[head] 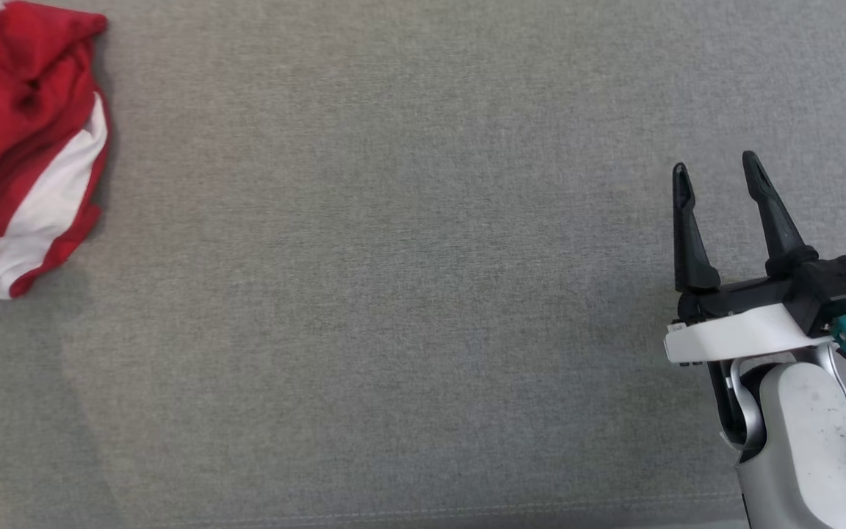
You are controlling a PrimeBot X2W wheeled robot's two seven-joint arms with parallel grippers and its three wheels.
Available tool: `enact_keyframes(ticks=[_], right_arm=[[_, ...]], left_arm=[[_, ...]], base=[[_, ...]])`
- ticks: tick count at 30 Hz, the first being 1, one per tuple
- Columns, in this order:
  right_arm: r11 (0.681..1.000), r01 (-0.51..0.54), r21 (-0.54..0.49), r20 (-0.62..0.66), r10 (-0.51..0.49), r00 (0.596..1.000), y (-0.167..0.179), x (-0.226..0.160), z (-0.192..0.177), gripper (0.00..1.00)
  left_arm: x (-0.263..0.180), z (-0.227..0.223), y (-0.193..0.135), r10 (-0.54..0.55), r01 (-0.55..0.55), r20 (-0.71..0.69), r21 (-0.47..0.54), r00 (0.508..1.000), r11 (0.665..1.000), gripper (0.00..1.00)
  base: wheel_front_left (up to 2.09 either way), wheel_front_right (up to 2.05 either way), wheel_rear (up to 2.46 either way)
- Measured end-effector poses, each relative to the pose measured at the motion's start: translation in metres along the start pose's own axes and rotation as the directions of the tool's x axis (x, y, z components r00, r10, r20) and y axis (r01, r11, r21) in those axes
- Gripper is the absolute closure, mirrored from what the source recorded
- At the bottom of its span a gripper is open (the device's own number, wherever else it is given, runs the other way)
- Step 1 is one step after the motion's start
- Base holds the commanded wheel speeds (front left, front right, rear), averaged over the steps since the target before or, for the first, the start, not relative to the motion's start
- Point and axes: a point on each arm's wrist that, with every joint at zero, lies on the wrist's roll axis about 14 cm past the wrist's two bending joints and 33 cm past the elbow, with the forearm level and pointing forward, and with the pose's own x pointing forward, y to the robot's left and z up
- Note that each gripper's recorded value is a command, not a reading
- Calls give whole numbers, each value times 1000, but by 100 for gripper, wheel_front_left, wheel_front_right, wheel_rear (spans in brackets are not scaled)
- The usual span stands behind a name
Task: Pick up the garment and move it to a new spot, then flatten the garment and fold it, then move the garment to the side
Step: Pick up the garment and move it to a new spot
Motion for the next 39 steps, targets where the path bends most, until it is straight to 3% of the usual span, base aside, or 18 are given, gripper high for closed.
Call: enact_keyframes(ticks=[5,9,17,18,24,28,32,39], right_arm=[[999,50,-13,-43,-50,998,-19,-5,-18,0],[996,86,-28,-66,-87,994,-34,-10,-26,0],[991,131,-23,-95,-133,987,-49,-21,-33,0],[991,133,-21,-92,-134,987,-50,-21,-32,0],[992,124,-13,-72,-125,990,-46,-21,-22,0],[993,119,-2,-55,-119,991,-42,-22,-13,0],[993,116,12,-34,-116,993,-39,-25,-3,0],[995,92,38,-4,-92,996,-27,-30,13,0]], left_arm=[[25,-58,-19,-47,41,-171,-36,984,998,0],[28,-109,-39,-95,80,-337,-56,937,995,0],[9,-186,-40,-86,81,-629,-36,772,996,0],[9,-186,-42,-88,82,-635,-39,768,996,100],[11,-172,-38,-84,86,-617,-28,783,996,100],[16,-151,-33,-77,87,-562,-10,824,996,100],[28,-112,-33,-92,110,-455,15,886,994,100],[54,-15,-66,-202,218,-202,64,958,974,100]], base=[[0,0,0],[0,0,0],[0,0,0],[0,0,0],[0,0,0],[0,0,0],[0,0,0],[0,0,0]])
